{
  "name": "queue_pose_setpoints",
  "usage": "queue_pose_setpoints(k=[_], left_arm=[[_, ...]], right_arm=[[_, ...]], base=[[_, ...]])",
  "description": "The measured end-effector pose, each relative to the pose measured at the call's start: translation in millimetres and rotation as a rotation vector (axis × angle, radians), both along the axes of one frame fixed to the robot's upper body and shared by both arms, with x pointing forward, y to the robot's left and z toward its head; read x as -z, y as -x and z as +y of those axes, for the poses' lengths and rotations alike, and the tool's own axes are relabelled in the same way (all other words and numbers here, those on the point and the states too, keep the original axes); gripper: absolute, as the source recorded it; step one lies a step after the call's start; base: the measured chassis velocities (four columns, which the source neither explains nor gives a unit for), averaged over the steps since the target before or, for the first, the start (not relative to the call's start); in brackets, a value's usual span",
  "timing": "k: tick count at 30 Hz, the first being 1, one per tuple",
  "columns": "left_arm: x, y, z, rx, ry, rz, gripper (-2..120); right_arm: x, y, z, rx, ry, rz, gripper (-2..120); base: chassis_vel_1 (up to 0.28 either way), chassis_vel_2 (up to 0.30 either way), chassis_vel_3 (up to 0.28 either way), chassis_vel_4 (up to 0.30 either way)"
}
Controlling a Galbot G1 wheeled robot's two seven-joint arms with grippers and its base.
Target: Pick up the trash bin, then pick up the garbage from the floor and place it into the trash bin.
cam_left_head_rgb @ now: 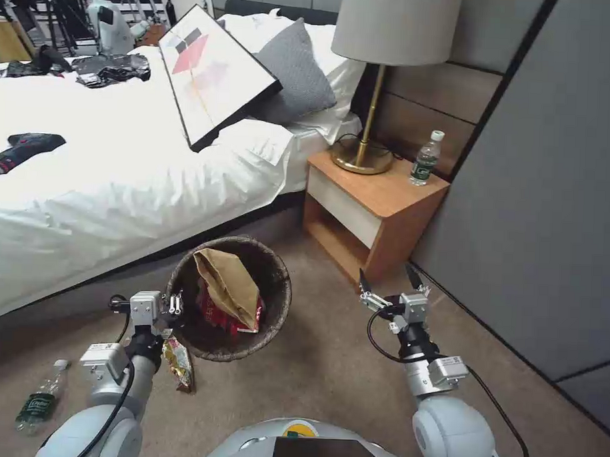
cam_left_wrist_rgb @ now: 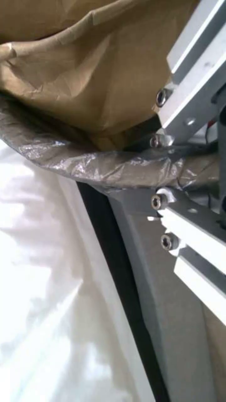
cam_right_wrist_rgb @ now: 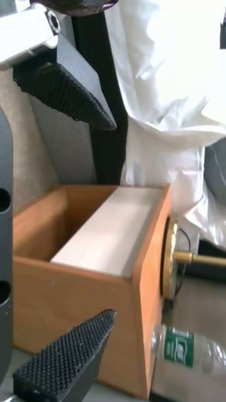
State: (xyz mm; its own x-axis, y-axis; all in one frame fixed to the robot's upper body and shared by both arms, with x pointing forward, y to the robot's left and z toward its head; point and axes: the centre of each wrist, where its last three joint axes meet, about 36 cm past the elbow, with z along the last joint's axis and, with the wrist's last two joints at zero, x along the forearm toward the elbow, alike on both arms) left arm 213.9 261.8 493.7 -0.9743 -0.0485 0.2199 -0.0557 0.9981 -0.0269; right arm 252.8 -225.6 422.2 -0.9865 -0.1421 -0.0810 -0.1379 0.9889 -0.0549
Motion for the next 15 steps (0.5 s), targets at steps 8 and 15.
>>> queue_pose_setpoints(k=[8,15], left_arm=[[0.5,-0.2,0.1,-0.002,0.001,0.0,0],[0.5,-0.2,0.0,-0.003,0.002,0.0,0]], right_arm=[[2.3,-1.3,-0.1,-0.002,-0.002,0.006,100],[3.3,-2.2,-0.4,0.0,-0.005,0.008,100]], base=[[0.064,0.052,0.054,0.054],[0.058,0.064,0.053,0.062]])
